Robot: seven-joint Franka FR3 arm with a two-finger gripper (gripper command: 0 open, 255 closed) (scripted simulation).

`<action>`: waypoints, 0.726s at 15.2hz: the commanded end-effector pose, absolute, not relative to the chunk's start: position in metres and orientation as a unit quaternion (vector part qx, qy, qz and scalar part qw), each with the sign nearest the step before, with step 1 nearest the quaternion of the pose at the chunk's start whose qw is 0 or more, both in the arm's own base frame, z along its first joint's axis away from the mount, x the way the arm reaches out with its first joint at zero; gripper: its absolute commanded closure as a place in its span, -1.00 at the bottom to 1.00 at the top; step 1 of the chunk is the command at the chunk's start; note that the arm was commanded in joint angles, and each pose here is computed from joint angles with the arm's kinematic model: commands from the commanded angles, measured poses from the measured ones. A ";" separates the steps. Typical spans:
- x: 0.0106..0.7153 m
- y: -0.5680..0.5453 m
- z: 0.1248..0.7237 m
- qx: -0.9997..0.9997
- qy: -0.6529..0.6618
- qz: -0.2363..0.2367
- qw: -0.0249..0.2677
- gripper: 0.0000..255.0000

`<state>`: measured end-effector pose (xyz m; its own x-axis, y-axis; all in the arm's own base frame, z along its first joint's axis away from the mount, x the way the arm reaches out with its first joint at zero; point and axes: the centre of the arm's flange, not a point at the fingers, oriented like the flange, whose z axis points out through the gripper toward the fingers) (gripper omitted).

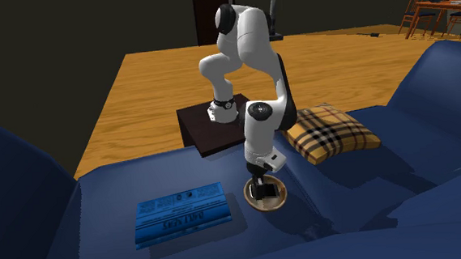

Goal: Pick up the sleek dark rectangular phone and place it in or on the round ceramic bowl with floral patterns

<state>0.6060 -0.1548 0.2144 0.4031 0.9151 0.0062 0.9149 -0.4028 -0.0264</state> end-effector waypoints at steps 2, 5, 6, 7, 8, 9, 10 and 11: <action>0.607 -0.156 0.247 -0.838 -0.546 0.004 0.013 -1.00; 0.607 -0.156 0.258 -0.838 -0.546 0.004 0.013 -1.00; 0.607 -0.156 0.258 -0.838 -0.546 0.004 0.013 -1.00; 0.607 -0.156 0.258 -0.838 -0.546 0.004 0.013 -1.00; 0.607 -0.156 0.258 -0.838 -0.546 0.004 0.013 -1.00; 0.607 -0.156 0.258 -0.838 -0.546 0.004 0.013 -1.00; 0.607 -0.156 0.258 -0.838 -0.546 0.004 0.013 -1.00; 0.607 -0.156 0.258 -0.838 -0.546 0.004 0.013 -1.00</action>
<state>0.6070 -0.1557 0.2575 0.4032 0.9151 0.0064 0.9149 -0.4029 -0.0261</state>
